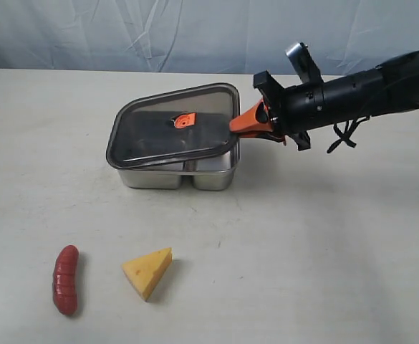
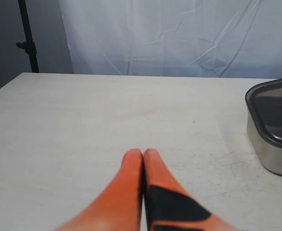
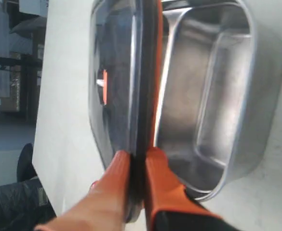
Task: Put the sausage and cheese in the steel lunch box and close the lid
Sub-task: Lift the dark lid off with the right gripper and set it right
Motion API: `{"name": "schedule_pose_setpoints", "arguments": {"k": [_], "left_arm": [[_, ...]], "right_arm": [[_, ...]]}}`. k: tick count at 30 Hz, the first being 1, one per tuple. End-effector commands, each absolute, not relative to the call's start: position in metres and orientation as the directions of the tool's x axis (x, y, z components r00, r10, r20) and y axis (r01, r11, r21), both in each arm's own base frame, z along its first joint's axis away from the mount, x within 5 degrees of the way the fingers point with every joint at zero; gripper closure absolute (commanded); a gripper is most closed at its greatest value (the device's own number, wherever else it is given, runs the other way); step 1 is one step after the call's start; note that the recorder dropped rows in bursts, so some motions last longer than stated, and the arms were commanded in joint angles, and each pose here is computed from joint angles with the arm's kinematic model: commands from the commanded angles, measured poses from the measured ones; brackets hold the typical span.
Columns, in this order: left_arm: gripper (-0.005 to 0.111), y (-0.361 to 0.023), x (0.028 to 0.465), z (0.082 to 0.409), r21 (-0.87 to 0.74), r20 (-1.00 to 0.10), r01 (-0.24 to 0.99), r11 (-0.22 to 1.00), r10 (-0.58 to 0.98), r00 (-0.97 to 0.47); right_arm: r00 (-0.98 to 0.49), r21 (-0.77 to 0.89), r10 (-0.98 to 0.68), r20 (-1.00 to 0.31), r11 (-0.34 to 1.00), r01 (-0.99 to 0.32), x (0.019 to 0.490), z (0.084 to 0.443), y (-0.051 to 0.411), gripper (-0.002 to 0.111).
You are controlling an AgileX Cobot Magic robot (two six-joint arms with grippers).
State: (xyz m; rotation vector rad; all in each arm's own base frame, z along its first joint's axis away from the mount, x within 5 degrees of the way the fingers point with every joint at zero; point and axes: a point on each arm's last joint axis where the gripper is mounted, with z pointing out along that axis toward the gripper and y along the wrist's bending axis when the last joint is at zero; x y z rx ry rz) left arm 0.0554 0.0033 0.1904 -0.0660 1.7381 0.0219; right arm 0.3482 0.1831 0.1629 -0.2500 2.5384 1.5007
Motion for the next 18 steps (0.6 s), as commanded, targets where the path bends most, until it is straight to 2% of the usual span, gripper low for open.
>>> {"name": "schedule_pose_setpoints", "arguments": {"k": [1, 14, 18], "left_arm": [[0.107, 0.003, 0.055, 0.192, -0.024, -0.988, -0.050, 0.998, -0.031, -0.148], [0.107, 0.003, 0.055, 0.192, -0.024, -0.988, -0.050, 0.998, -0.031, -0.148], [0.107, 0.003, 0.055, 0.192, -0.024, -0.988, -0.050, 0.998, -0.031, -0.148]], "right_arm": [[-0.940, 0.854, -0.133, -0.314, 0.394, -0.340, 0.338, 0.190, 0.184, 0.109], [-0.819, 0.772, -0.189, -0.542, 0.271, -0.574, 0.312, 0.263, 0.179, 0.109], [-0.754, 0.687, -0.241, -0.611, 0.311, -0.657, 0.297, 0.288, 0.172, 0.109]]}}
